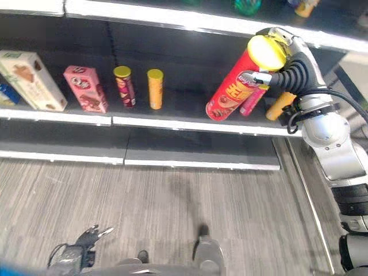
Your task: Put the goods on the table back onto the shelves and tidy them up.
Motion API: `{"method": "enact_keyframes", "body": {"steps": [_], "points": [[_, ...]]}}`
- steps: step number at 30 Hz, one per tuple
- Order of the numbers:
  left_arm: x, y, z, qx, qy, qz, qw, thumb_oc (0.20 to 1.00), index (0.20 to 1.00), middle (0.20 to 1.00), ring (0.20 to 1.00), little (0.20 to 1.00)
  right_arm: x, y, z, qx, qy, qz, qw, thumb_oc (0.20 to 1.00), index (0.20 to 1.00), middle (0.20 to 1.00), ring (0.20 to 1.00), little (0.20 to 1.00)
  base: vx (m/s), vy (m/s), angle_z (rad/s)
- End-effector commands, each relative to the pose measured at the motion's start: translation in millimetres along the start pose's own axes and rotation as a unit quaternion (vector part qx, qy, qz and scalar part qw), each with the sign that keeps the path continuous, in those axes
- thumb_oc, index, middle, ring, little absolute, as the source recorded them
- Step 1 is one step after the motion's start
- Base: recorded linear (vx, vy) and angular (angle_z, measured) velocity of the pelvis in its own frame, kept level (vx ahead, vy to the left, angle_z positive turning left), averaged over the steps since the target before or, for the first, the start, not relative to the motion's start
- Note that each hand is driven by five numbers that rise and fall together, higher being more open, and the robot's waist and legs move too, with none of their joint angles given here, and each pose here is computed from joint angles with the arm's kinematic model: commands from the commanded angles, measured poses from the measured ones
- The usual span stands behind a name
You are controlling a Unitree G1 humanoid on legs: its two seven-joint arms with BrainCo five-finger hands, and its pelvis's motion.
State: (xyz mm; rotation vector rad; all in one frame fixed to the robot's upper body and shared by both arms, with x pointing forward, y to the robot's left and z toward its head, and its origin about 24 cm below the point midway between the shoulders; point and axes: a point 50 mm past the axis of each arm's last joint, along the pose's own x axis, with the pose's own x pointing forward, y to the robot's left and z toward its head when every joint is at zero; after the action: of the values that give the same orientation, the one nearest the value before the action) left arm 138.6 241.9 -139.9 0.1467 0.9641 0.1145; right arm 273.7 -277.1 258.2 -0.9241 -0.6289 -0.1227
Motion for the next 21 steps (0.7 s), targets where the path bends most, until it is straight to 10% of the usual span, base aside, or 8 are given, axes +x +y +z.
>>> {"method": "enact_keyframes", "body": {"steps": [1, 21], "points": [[-3, 22, 3, 0.042, -0.01, 0.016, 0.999, 1.0, 1.0, 1.0, 1.0, 1.0, 0, -34, 5, -0.026, -0.011, -0.072, 0.997, 0.2, 0.2, 0.2, 0.2, 0.2, 0.43, 0.038, 0.82], [-4, 3, -1, 0.059, -0.021, -0.007, 0.998, 1.0, 1.0, 1.0, 1.0, 1.0, -26, -26, 28, -0.05, -0.062, -0.032, 0.996, 0.2, 0.2, 0.2, 0.2, 0.2, 0.23, 0.026, 0.06]]}}
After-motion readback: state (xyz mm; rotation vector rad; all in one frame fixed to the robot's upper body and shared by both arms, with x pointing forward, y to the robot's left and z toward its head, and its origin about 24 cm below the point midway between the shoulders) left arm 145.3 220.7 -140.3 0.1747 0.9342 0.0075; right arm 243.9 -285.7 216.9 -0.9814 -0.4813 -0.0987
